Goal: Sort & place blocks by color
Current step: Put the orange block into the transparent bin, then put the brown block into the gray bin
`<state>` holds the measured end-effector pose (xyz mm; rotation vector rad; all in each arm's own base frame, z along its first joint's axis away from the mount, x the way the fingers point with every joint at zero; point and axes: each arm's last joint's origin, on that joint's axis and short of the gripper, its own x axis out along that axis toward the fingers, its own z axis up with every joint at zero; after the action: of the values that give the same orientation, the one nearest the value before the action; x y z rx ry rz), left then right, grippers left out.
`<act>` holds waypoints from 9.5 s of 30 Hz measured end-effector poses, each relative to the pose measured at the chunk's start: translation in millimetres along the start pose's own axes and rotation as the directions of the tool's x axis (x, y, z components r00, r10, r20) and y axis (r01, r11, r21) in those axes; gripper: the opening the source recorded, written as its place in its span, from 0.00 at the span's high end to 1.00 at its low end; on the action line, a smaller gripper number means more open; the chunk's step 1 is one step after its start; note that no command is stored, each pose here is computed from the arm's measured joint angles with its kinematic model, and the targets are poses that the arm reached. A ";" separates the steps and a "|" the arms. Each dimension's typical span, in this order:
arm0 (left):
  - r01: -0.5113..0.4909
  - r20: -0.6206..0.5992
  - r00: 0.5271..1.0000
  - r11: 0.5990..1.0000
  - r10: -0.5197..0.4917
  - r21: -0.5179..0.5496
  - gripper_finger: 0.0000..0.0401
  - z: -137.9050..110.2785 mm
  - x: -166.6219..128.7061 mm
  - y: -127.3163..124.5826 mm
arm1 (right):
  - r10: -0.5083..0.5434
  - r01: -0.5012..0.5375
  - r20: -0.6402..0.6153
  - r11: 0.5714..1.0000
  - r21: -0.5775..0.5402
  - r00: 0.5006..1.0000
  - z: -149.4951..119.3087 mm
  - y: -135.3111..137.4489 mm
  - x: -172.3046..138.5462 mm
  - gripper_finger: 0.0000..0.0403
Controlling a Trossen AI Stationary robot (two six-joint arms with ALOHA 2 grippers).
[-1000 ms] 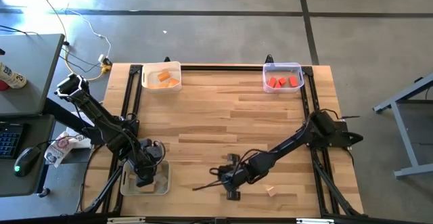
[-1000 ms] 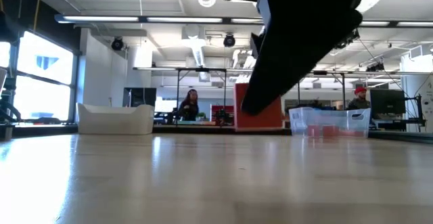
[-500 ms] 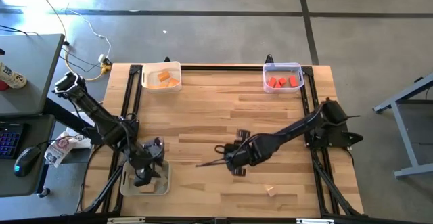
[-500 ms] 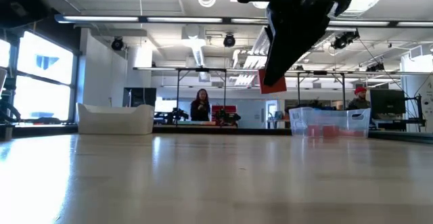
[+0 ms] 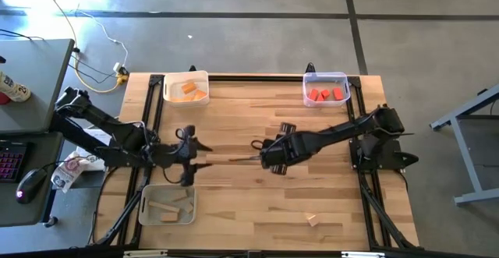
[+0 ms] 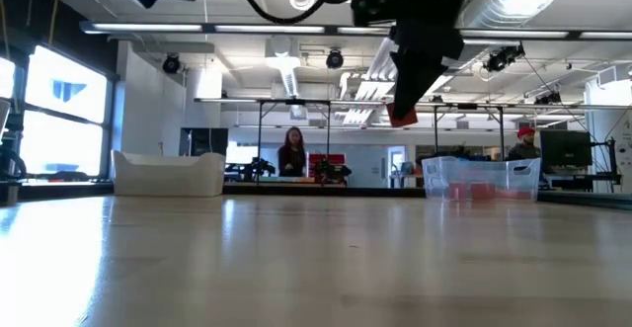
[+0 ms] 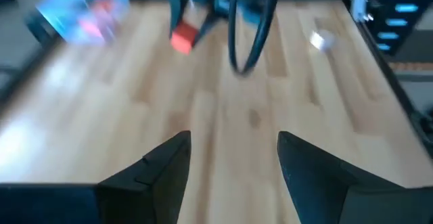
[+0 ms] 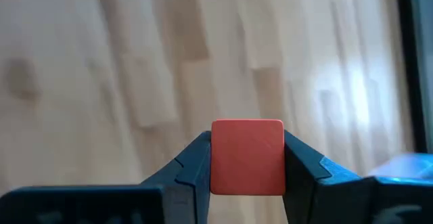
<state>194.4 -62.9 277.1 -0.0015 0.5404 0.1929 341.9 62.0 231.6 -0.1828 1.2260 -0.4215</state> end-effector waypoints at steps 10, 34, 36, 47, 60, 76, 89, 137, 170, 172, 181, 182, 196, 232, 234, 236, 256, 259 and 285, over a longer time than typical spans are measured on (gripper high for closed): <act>-0.130 0.071 0.990 0.985 0.123 0.113 0.48 13.8 11.2 26.2 | -0.095 0.098 -0.068 0.995 0.037 0.993 -0.5 -47.9 2.1 0.74; -0.222 -0.025 0.974 0.969 0.226 0.107 0.48 10.6 21.3 62.8 | -0.284 0.353 -0.373 0.926 0.132 0.883 -33.3 -152.8 39.5 0.74; -0.205 -0.027 0.978 0.973 0.209 0.107 0.48 10.6 21.4 62.3 | -0.303 0.382 -0.391 0.913 0.141 0.869 -46.4 -158.5 40.8 0.74; -0.186 -0.021 0.982 0.980 0.187 0.068 0.48 11.3 21.6 61.6 | -0.298 0.365 -0.216 0.830 0.422 0.930 -94.3 -192.3 29.9 0.74; -0.183 0.037 0.983 0.980 0.180 0.074 0.48 17.3 21.7 61.0 | -0.312 0.217 0.040 0.741 0.636 0.949 -108.8 -228.5 53.5 0.74; -0.179 0.025 0.984 0.981 0.178 0.075 0.48 16.0 21.8 61.0 | -0.196 0.212 -0.113 0.612 0.762 0.974 -130.1 -247.7 89.5 0.74; -0.179 0.025 0.984 0.981 0.178 0.074 0.48 16.0 21.7 61.1 | -0.197 0.263 -0.177 0.614 0.744 0.964 -131.5 -252.8 86.1 0.44; -0.181 0.024 0.984 0.977 0.179 0.109 0.48 15.8 21.7 61.0 | 0.489 -0.332 -0.212 0.795 0.508 0.846 -106.0 -7.5 -18.1 0.47; -0.180 0.040 0.983 0.981 0.178 0.065 0.48 17.5 21.7 60.9 | 0.604 -0.597 0.037 0.794 -0.113 0.796 -161.6 107.2 -82.9 0.47; -0.180 0.051 0.983 0.982 0.177 0.060 0.48 18.6 21.7 60.9 | 0.589 -0.582 0.016 0.802 -0.135 0.808 -165.0 113.2 -78.5 0.47; -0.180 0.062 0.982 0.982 0.177 0.056 0.48 19.7 21.6 60.8 | 0.568 -0.566 -0.044 0.805 -0.178 0.822 -170.8 139.3 -56.8 0.47; -0.180 0.062 0.982 0.982 0.176 0.058 0.48 19.7 21.6 60.8 | 0.572 -0.570 -0.046 0.801 -0.186 0.819 -171.3 142.2 -55.2 0.47; -0.180 0.063 0.982 0.982 0.176 0.058 0.48 19.8 21.6 60.8 | 0.555 -0.558 -0.082 0.799 -0.225 0.828 -175.9 159.3 -37.3 0.47; -0.184 0.063 0.982 0.970 0.176 0.157 0.48 19.8 21.6 60.8 | 0.360 -0.374 0.113 0.915 0.154 0.926 -86.4 87.7 26.4 0.75; -0.184 0.062 0.982 0.973 0.177 0.141 0.48 19.8 21.6 60.8 | 0.347 -0.365 0.131 0.916 0.165 0.929 -77.4 77.2 33.3 0.75; -0.184 0.061 0.982 0.973 0.177 0.141 0.48 19.6 21.6 60.8 | 0.336 -0.359 0.154 0.919 0.162 0.929 -68.8 67.0 39.5 0.74; -0.341 0.022 0.936 0.923 0.350 -0.178 0.48 19.2 25.5 104.3 | 0.236 -0.224 0.478 0.971 -0.083 0.846 -8.3 -5.2 67.4 0.74; -0.344 0.011 0.934 0.907 0.357 -0.243 0.48 18.5 25.6 115.0 | 0.221 -0.187 0.528 0.975 -0.118 0.820 -2.3 -10.7 66.7 0.74; 0.216 0.159 0.976 0.719 -0.147 -0.660 0.48 23.2 21.1 147.3 | 0.083 0.213 0.936 0.963 -0.164 0.342 39.6 -34.0 24.0 0.74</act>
<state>197.0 86.8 293.5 -0.7614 0.3434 0.1861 378.4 17.9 236.2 -0.6235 0.0593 -0.1379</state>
